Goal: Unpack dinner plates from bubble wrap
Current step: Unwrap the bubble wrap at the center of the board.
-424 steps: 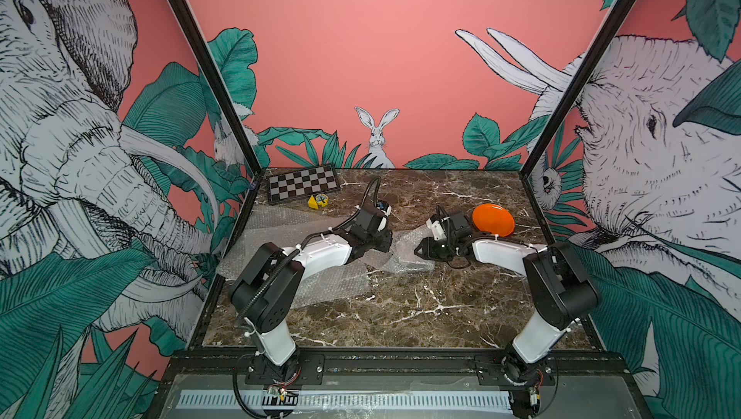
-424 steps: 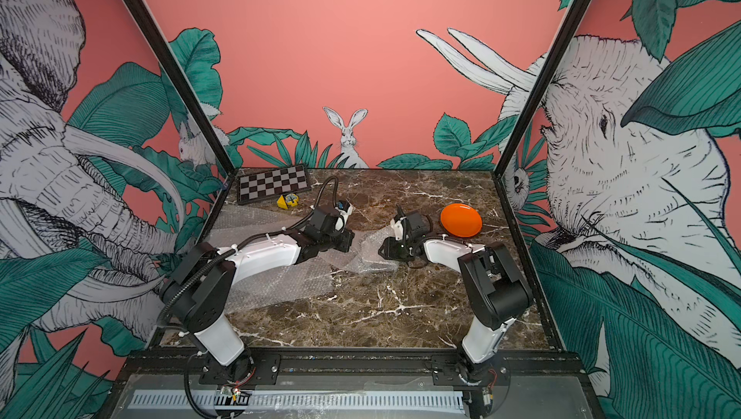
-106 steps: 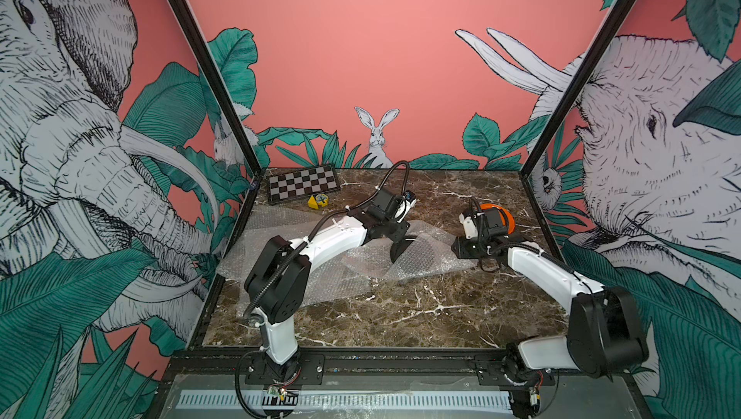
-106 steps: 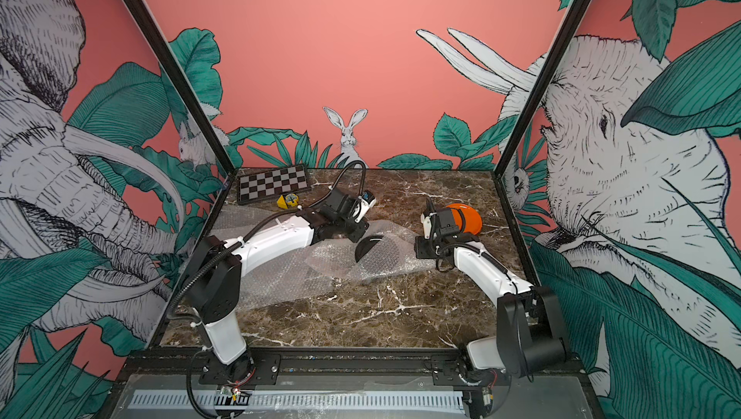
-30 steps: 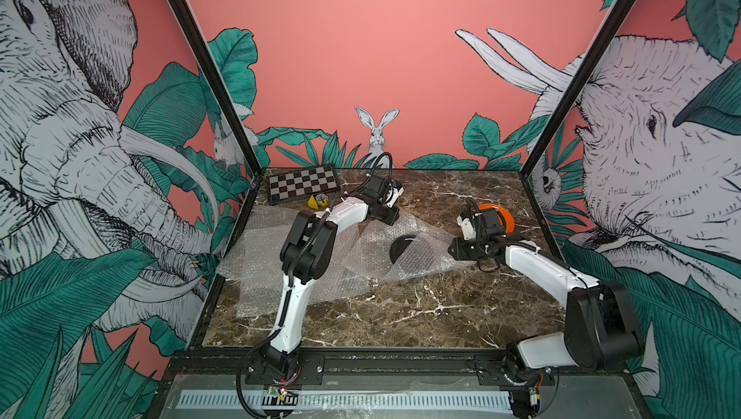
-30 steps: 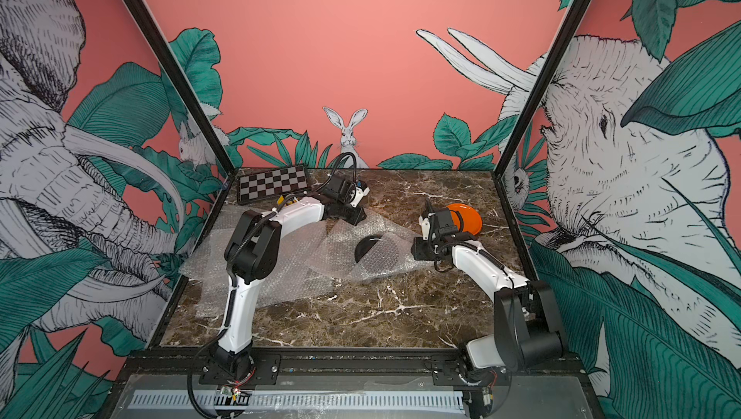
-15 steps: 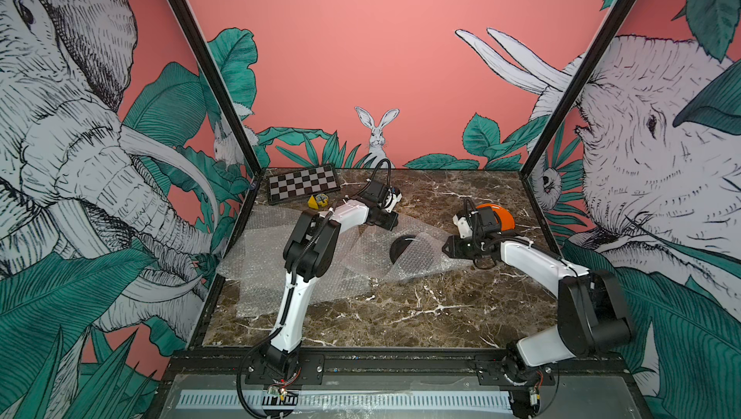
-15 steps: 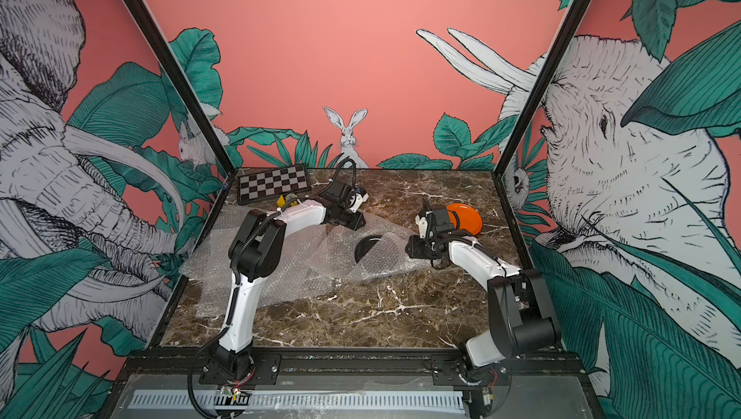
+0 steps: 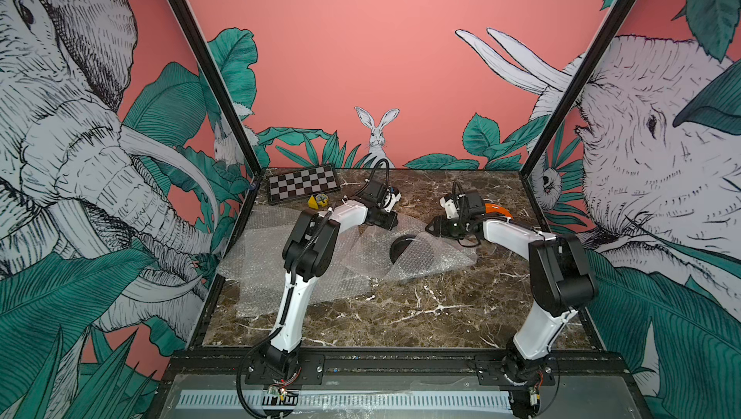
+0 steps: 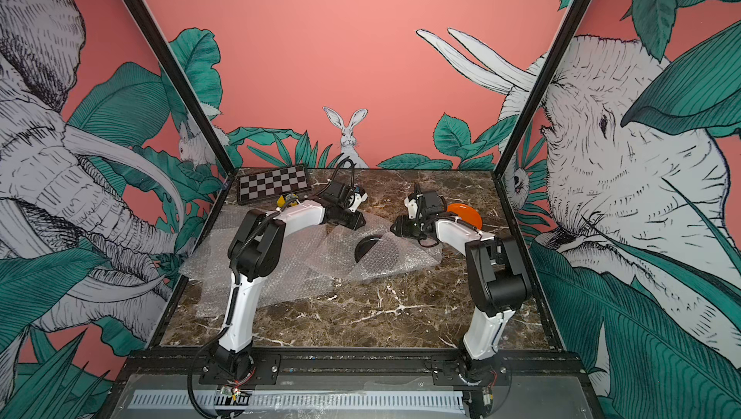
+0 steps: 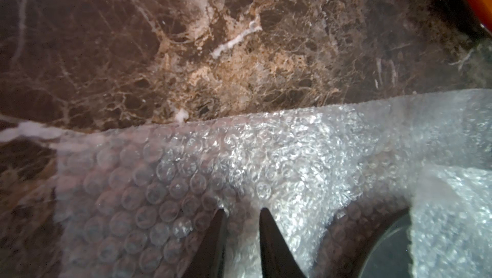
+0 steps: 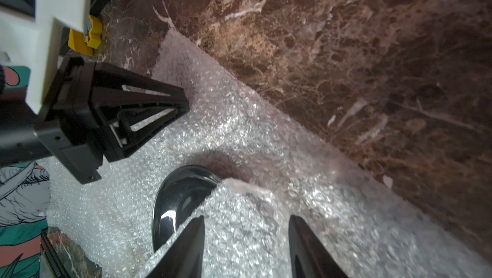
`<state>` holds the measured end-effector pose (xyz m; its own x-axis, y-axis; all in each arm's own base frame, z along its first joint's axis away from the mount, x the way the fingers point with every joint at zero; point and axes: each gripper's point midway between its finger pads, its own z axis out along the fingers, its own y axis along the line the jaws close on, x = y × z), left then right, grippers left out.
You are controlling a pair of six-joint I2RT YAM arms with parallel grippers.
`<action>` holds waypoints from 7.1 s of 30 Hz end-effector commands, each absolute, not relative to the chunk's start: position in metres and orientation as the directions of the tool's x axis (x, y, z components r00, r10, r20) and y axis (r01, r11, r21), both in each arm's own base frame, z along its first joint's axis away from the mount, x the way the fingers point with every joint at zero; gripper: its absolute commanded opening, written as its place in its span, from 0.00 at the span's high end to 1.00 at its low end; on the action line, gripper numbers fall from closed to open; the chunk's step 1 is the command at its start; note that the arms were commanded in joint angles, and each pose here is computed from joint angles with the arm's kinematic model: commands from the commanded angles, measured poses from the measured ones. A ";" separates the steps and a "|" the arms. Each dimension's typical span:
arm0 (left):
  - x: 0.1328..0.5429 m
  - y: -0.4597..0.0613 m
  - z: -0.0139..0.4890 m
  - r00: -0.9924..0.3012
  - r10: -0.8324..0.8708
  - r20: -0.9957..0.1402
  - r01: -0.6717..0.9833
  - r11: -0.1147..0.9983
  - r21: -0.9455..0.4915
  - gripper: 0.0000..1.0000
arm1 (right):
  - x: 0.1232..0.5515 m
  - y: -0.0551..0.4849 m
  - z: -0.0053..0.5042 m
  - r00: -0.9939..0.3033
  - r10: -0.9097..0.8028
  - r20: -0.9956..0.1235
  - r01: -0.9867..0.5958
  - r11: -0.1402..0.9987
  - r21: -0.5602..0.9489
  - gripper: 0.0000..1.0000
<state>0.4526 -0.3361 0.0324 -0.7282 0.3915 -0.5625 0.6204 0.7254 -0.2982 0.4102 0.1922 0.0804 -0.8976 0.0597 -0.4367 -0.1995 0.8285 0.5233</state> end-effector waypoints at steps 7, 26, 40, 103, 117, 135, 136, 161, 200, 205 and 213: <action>0.435 -0.323 0.003 -0.787 0.401 -0.469 0.575 0.752 -0.322 0.74 | 0.428 0.210 0.075 -0.898 -0.001 -0.439 -0.257 0.812 0.525 0.46; 0.435 -0.323 0.000 -0.791 0.399 -0.464 0.571 0.753 -0.327 0.75 | 0.420 0.221 0.045 -0.926 -0.060 -0.372 -0.267 0.801 0.536 0.55; 0.434 -0.322 -0.005 -0.794 0.404 -0.454 0.569 0.757 -0.322 0.76 | 0.411 0.217 0.051 -0.924 -0.053 -0.379 -0.263 0.807 0.529 0.92; 0.423 -0.310 -0.002 -0.851 0.299 -0.432 0.468 0.804 -0.367 0.78 | 0.233 0.190 0.063 -0.940 -0.168 -0.296 -0.299 0.822 0.484 0.98; 0.422 -0.311 -0.004 -0.853 0.298 -0.428 0.467 0.802 -0.373 0.78 | 0.204 0.178 0.049 -0.958 -0.123 -0.259 -0.239 0.843 0.481 0.88; 0.419 -0.312 -0.006 -0.855 0.298 -0.424 0.467 0.798 -0.381 0.78 | 0.220 0.139 0.077 -0.906 -0.058 -0.419 -0.199 0.932 0.303 0.57; 0.420 -0.311 -0.006 -0.856 0.297 -0.424 0.466 0.799 -0.381 0.78 | 0.220 0.143 0.079 -0.906 -0.062 -0.419 -0.210 0.925 0.316 0.57; 0.419 -0.310 -0.008 -0.857 0.298 -0.421 0.464 0.801 -0.378 0.78 | 0.218 0.176 0.093 -0.889 -0.128 -0.440 -0.330 0.845 0.421 0.53; 0.419 -0.311 0.037 -0.817 0.282 -0.502 0.500 0.780 -0.376 0.71 | 0.220 0.174 0.054 -0.916 -0.245 -0.318 -0.332 0.907 0.258 0.49; 0.417 -0.311 0.068 -0.790 0.276 -0.548 0.526 0.765 -0.372 0.68 | 0.237 0.168 0.069 -0.894 -0.206 -0.397 -0.310 0.926 0.217 0.49; 0.397 -0.300 0.094 -0.778 0.285 -0.560 0.543 0.754 -0.370 0.65 | 0.270 0.179 0.080 -0.900 -0.124 -0.419 -0.283 0.896 0.342 0.50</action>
